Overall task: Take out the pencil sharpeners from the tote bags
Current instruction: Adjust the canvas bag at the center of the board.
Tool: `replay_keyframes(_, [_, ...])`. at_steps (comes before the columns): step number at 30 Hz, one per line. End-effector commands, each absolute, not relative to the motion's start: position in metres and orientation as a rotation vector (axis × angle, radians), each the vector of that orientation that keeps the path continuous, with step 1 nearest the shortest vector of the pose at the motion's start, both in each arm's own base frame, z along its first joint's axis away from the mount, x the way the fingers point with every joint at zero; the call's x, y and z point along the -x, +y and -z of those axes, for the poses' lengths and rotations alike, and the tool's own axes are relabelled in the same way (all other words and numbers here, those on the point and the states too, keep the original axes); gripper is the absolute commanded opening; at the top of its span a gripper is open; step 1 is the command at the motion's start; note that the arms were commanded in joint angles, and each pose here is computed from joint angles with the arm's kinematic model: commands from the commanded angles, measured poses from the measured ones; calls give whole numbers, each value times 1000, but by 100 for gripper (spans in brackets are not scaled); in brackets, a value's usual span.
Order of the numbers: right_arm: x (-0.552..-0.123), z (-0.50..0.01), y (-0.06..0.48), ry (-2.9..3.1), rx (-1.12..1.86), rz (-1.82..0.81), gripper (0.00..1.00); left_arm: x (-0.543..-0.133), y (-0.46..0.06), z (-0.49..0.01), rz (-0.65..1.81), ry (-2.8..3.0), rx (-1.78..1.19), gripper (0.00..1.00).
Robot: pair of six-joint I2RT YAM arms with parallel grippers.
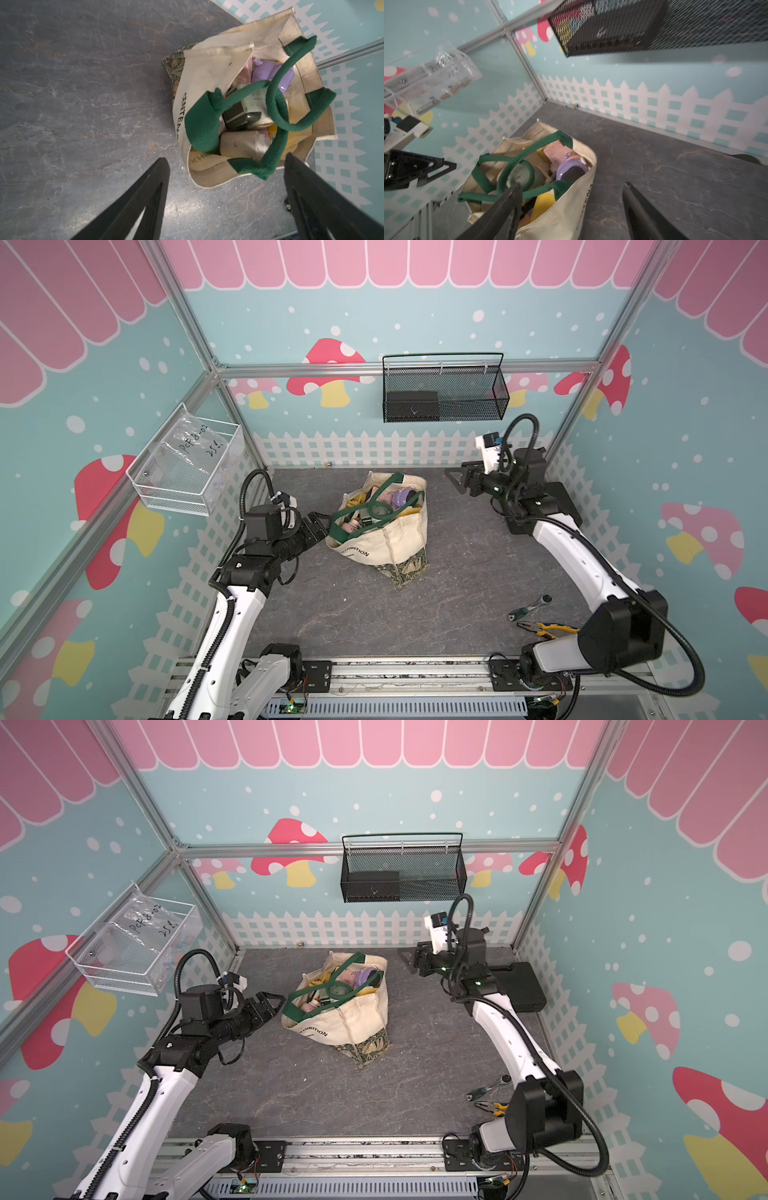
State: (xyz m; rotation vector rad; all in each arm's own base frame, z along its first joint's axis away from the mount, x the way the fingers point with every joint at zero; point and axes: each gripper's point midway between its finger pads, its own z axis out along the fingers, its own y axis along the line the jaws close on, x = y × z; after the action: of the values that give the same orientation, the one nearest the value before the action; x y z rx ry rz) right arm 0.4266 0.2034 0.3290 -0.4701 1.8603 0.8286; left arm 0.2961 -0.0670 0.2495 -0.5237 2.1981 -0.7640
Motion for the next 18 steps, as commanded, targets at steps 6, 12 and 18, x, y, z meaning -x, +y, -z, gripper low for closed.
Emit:
replay_keyframes(6, [-452,-249,258,2195,634,-788,75,-276,-68,-238,762,2250,518,86])
replay_keyframes(12, [-484,-212,253,2288,582,-631,75,-273,-66,-238,749,2256,510,86])
replay_keyframes(18, [-485,-187,265,2352,617,-658,65,-272,-67,-232,745,2270,511,85])
